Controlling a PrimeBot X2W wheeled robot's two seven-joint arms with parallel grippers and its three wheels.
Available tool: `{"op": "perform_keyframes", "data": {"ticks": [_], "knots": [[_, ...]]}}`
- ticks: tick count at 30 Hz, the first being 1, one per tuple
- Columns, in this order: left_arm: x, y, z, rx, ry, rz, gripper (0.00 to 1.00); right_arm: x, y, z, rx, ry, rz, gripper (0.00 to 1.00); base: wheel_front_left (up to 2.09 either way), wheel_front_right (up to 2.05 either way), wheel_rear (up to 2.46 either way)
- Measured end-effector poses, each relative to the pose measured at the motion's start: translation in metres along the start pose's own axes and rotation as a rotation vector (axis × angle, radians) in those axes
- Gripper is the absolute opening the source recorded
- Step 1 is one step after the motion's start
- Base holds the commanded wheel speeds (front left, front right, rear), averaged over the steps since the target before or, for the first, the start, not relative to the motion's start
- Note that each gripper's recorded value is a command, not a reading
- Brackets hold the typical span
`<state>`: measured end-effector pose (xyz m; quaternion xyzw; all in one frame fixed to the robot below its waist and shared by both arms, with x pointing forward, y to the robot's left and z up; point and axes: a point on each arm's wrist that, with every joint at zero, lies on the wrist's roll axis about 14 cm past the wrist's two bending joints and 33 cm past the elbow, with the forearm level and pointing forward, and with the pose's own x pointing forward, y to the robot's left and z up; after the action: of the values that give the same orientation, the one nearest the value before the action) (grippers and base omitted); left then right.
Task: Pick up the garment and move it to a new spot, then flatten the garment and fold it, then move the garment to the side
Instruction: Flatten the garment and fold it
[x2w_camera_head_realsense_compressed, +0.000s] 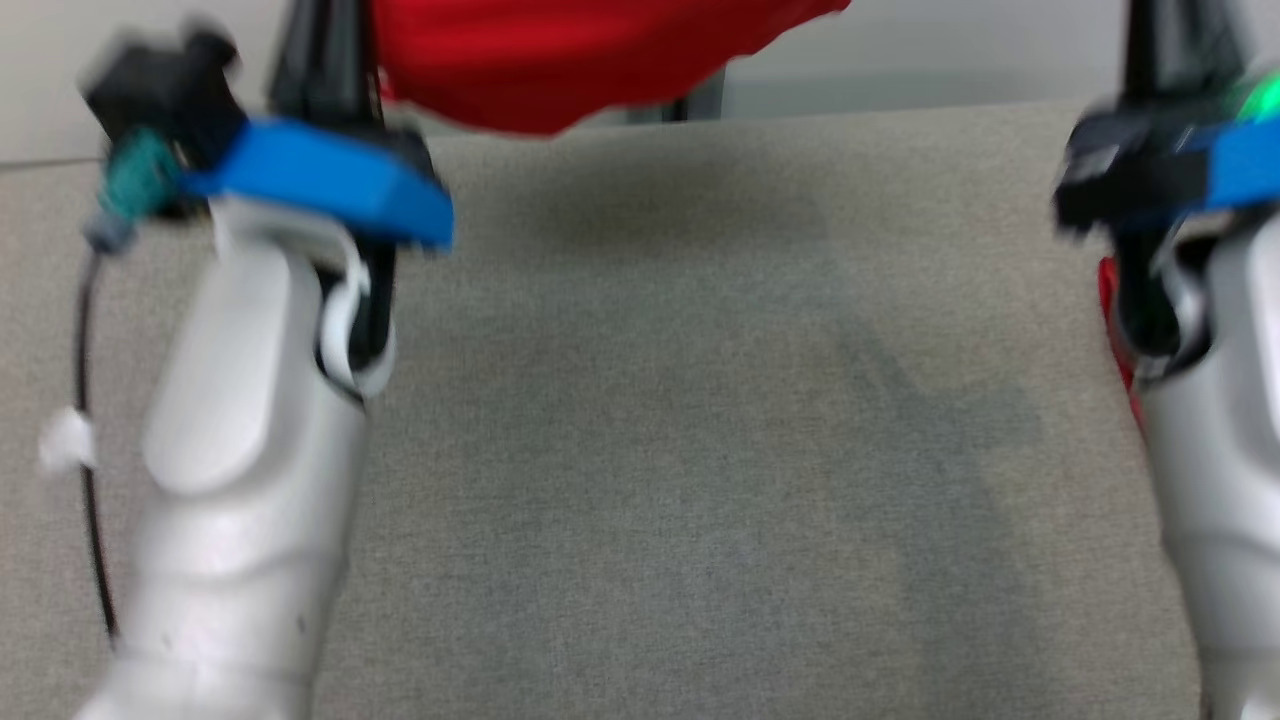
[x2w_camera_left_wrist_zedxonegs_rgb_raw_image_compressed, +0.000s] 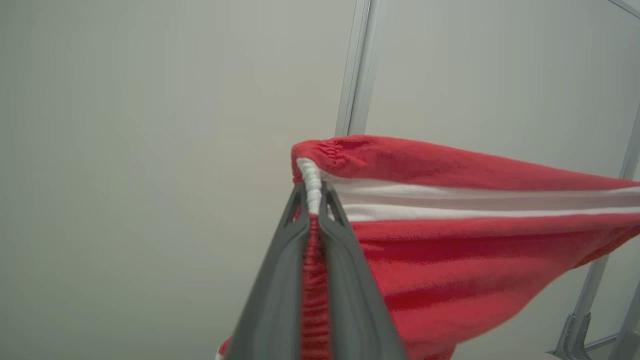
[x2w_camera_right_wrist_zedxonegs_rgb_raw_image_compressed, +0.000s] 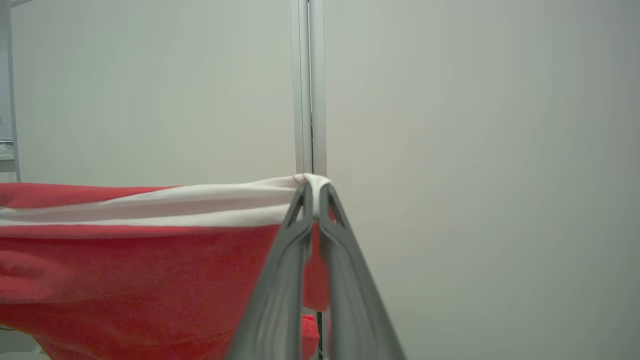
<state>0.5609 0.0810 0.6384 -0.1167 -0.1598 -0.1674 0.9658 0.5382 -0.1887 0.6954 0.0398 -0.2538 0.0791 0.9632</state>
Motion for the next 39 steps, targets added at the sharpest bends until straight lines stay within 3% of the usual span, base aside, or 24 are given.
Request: {"op": "perform_keyframes", "data": {"ticks": [10,16,22,29,34,39], "knots": [[-0.193,0.001,-0.158,-0.198,0.503,0.200,0.00,-0.185,0.011,-0.122,0.084,0.497,-0.072,0.00,0.00,0.00,0.00],[-0.264,-0.012,-0.165,-0.333,0.562,0.287,0.00,-0.255,0.032,-0.131,0.152,0.604,-0.088,0.00,0.00,0.00,0.00],[-0.294,-0.025,-0.149,-0.346,0.536,0.285,0.00,-0.286,0.040,-0.117,0.193,0.599,-0.095,0.00,0.00,0.00,0.00],[-0.282,-0.029,-0.126,-0.342,0.450,0.255,0.00,-0.256,0.035,-0.102,0.161,0.524,-0.048,0.00,0.00,0.00,0.00],[-0.236,-0.023,-0.116,-0.359,0.382,0.240,0.00,-0.184,0.034,-0.101,0.080,0.444,0.041,0.00,0.00,0.00,0.00],[-0.184,-0.013,-0.116,-0.352,0.344,0.237,0.00,-0.114,0.025,-0.125,-0.004,0.434,0.091,0.00,0.00,0.00,0.00]]}}
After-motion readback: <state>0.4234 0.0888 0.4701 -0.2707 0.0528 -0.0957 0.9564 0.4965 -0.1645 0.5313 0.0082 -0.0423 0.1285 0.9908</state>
